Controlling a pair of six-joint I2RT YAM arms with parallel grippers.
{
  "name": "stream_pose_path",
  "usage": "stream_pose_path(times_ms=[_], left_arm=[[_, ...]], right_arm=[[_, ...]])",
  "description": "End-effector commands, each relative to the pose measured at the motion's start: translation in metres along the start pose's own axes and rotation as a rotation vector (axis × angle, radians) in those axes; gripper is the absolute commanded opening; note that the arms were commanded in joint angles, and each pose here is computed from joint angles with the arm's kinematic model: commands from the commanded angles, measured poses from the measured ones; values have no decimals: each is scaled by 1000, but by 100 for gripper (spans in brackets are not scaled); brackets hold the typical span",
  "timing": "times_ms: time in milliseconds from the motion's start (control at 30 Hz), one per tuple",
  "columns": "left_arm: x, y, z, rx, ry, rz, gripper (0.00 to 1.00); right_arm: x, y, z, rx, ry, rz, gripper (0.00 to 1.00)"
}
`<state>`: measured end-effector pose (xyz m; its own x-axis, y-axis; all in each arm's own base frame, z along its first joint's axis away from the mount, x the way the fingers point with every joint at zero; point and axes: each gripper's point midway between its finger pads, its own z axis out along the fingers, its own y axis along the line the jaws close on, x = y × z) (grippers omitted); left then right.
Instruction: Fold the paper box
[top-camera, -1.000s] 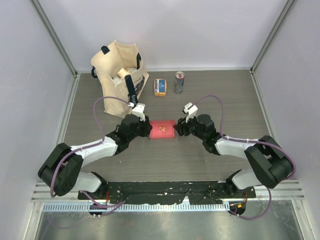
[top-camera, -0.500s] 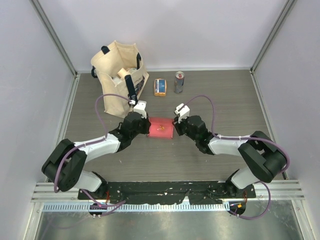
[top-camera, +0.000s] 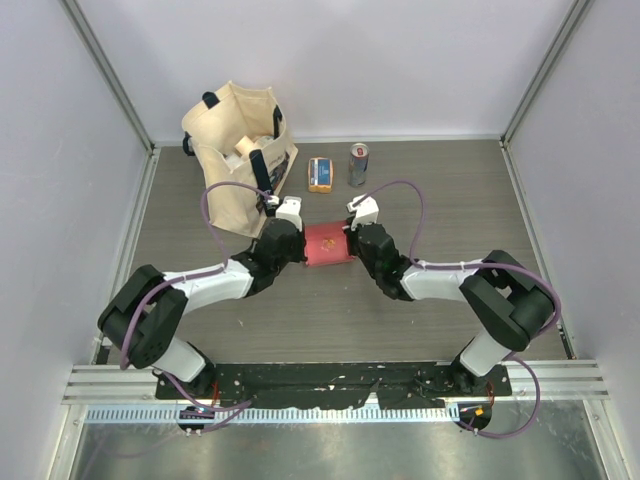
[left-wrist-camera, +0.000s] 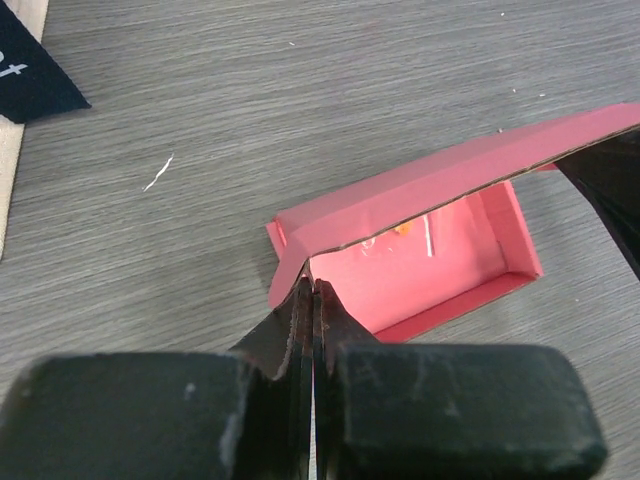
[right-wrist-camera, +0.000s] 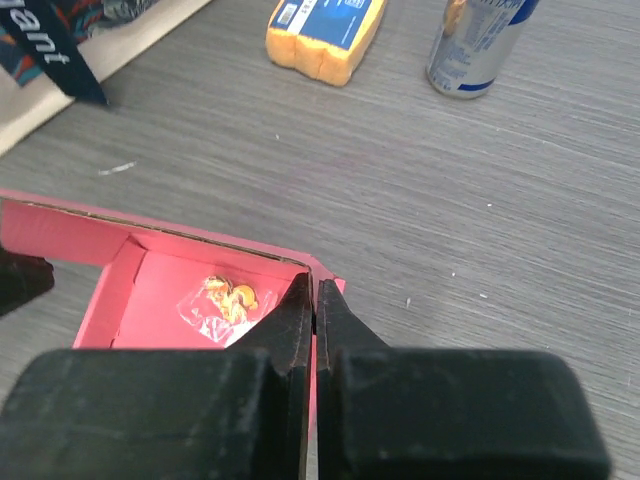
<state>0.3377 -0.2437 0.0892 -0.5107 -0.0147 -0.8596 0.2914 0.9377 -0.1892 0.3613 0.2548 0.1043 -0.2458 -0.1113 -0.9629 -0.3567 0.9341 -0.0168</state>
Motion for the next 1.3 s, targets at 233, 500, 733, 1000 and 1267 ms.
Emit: stream_pose_path(times_ms=[233, 500, 733, 1000, 1267], left_arm=[[-28, -13, 5, 8, -148, -59, 0], [-14, -15, -14, 48, -84, -79, 13], [-21, 25, -45, 50, -163, -168, 67], [-33, 15, -26, 224, -152, -72, 57], [-41, 22, -6, 157, -141, -66, 51]], right_arm=[[-19, 0, -5, 124, -168, 114, 2], [-33, 3, -15, 89, -216, -57, 2], [-25, 20, -9, -132, -87, -195, 2], [-20, 33, 0, -359, 7, -175, 2], [-15, 29, 2, -370, 25, -183, 2]])
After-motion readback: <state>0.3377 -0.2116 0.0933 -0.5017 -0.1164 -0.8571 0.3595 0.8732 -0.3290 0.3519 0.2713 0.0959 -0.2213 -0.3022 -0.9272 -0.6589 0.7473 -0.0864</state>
